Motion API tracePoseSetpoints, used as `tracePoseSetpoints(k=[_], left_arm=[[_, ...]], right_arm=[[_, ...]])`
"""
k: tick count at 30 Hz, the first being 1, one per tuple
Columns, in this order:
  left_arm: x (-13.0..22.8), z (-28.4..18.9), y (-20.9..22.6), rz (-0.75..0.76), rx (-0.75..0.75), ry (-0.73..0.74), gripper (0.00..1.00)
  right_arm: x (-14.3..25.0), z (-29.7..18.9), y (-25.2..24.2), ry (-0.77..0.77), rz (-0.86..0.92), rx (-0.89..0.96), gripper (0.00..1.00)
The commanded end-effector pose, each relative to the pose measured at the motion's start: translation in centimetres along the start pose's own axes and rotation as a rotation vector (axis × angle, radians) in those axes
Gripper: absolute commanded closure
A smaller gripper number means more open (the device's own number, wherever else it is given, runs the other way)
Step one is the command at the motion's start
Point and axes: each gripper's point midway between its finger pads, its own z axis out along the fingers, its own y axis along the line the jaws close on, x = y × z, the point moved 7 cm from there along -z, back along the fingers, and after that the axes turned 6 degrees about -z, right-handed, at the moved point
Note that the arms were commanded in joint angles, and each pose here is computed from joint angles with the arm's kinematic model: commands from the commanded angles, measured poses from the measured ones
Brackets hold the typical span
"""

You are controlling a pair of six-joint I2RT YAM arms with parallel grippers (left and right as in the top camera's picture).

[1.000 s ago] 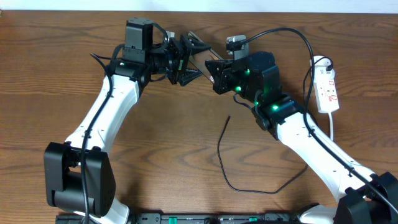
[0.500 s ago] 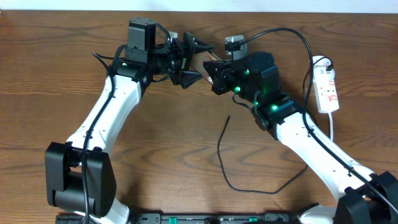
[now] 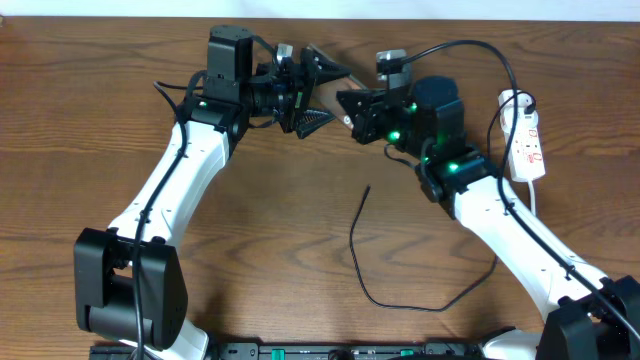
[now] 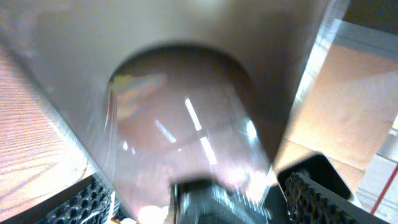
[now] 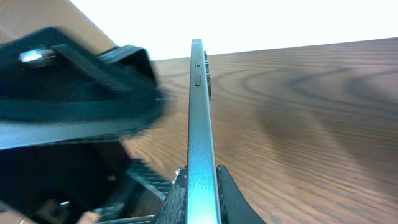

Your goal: Plug charger to phone and switch on socket

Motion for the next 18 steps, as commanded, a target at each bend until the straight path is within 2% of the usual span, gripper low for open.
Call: tracePoseSetpoints(k=[1,9,18], left_arm=[[0.9,-1.1,-2.2,0.063,0.047,0.033,0.11],[0.8,-1.3,-2.2,0.08,0.05,0.031,0.1],[-1.0,-3.4,-2.2,0.185,0.07,-0.03,0.1]], right_arm=[[-1.6,-0.7,-0.9,-0.046,0.021,0.026,0.99],[-2.5,-1.4,-3.3,-0.097,0.163,0.119,0.99],[-3.0,-2.2,-5.3,-0.177,0.714,0.164,0.99]])
